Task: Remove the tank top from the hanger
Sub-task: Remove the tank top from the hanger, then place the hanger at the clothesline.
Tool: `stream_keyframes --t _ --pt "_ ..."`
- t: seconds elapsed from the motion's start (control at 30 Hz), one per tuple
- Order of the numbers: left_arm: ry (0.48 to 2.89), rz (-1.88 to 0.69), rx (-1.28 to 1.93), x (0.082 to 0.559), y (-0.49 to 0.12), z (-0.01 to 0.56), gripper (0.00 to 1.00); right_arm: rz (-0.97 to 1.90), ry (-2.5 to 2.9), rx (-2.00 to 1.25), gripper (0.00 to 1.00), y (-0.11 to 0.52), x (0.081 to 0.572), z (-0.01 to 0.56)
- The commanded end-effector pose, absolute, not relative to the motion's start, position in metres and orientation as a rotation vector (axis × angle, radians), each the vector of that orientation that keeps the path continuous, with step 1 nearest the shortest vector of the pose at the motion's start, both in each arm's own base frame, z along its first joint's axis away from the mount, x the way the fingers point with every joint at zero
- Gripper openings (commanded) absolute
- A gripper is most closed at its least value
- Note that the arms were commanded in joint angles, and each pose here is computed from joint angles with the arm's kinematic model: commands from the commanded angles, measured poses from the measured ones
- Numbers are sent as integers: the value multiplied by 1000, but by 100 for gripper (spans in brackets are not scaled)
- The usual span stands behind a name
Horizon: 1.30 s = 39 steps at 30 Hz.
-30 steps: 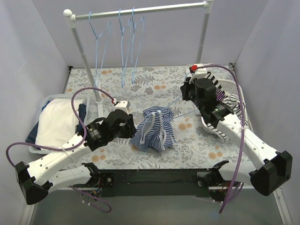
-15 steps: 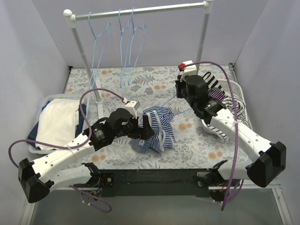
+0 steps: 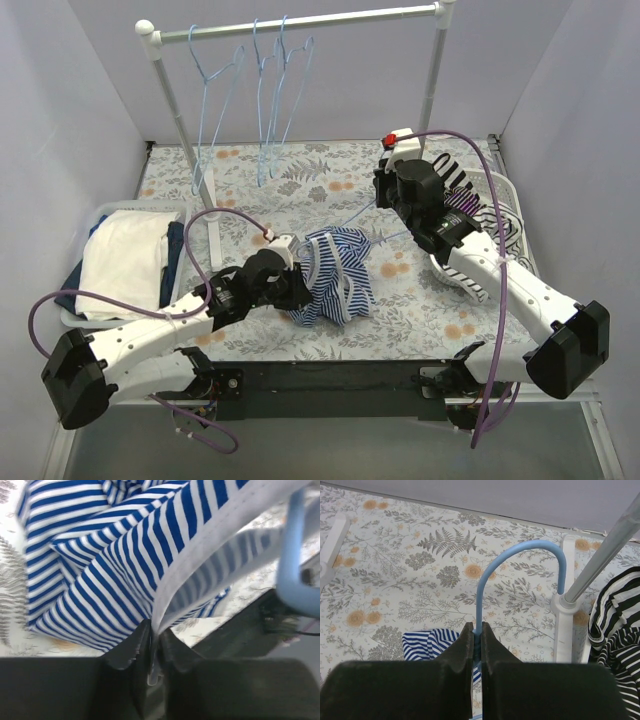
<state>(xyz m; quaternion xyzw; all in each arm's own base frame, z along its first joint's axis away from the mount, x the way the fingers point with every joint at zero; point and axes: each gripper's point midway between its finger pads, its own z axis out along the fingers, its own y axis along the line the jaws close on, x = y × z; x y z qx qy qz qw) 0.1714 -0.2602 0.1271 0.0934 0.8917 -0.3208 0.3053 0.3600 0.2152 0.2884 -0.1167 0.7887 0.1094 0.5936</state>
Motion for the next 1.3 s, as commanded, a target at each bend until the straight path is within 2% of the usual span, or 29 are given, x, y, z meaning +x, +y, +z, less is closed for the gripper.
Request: stream_keyframes --t 0.0,0.2,0.37,0.5,0.57,0.7,0.73,0.77,0.83,0.97,1.1,1.27 --pt "2336 -696 80 191 -239 122 0 277 1732 -201 1 214 367 328" --pt "2198 -530 -223 197 -174 163 0 216 1778 -206 1 212 377 306" --pt "2191 -421 -388 185 -133 183 0 177 1800 -203 1 211 382 296" --pt "2147 -386 -479 185 -117 199 0 159 1804 -207 1 209 384 294" --pt "2131 -405 -408 191 -126 207 0 172 1801 -209 1 211 382 295" --pt "2210 -331 -384 196 -137 197 0 184 1782 -206 1 207 377 305" --pt "2210 -343 -357 202 -146 198 22 184 1780 -203 1 205 376 306" --pt "2214 -363 -304 203 -152 201 49 200 1775 -215 1 208 373 308" --pt "2170 -421 -275 210 -164 217 78 230 1771 -243 1 211 369 310" --pt "2031 -523 -148 223 -182 266 98 258 1785 -262 1 215 364 305" --pt "1955 -646 105 222 -215 299 98 307 1780 -289 1 220 358 306" --pt "1975 -744 303 217 -253 288 98 364 1770 -321 1 225 348 311"
